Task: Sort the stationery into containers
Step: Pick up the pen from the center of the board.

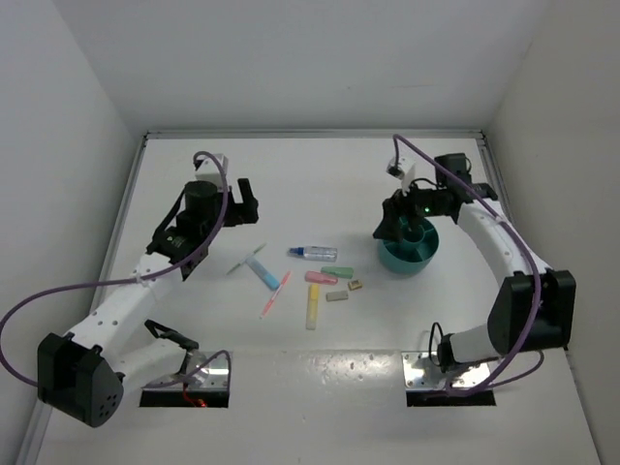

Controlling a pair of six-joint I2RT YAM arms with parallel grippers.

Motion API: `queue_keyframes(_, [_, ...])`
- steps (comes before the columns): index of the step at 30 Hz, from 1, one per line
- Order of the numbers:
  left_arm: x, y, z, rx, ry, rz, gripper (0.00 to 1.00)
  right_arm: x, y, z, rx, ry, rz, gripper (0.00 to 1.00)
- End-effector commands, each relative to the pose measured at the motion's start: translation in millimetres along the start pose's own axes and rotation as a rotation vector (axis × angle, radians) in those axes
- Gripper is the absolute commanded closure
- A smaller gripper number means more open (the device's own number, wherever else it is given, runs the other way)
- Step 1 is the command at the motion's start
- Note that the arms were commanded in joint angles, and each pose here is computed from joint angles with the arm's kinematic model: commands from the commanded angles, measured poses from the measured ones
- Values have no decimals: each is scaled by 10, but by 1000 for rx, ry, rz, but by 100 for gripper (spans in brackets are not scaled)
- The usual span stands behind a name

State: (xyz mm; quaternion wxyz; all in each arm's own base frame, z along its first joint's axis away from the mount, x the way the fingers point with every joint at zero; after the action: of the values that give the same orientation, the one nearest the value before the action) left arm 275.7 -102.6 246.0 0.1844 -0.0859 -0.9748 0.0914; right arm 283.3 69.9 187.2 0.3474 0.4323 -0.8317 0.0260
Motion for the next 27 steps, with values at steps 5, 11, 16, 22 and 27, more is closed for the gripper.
queue_keyframes(5, [203, 417, -227, 173, -145, -467, 47, -777, 487, -581, 444, 97, -195, 90])
queue_keyframes(11, [435, 630, -273, 257, -247, -653, 45, -1466, 655, -571, 508, 211, -106, 35])
queue_keyframes(16, [523, 664, -333, 279, -294, -682, 1, -1734, 825, -694, 546, 243, -52, 32])
queue_keyframes(22, [671, 742, -401, 340, -359, -727, 84, -1847, 1151, -812, 546, 229, -29, 100])
queue_keyframes(27, [811, 807, -416, 364, -417, -769, 44, -1978, 1577, -849, 423, 305, -174, 54])
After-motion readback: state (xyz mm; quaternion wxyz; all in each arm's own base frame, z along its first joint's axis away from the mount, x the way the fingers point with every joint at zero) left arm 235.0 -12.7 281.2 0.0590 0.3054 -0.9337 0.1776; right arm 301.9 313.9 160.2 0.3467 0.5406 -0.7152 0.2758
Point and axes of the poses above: each gripper's point midway between its finger pads, its own x axis back along the fingers, its own y axis along the line the jaws close on, z = x × y, the point moved 7 cm from there along x, back along the fingers, and after that the axes turned 1 degree about -x, right-handed, at the moved point
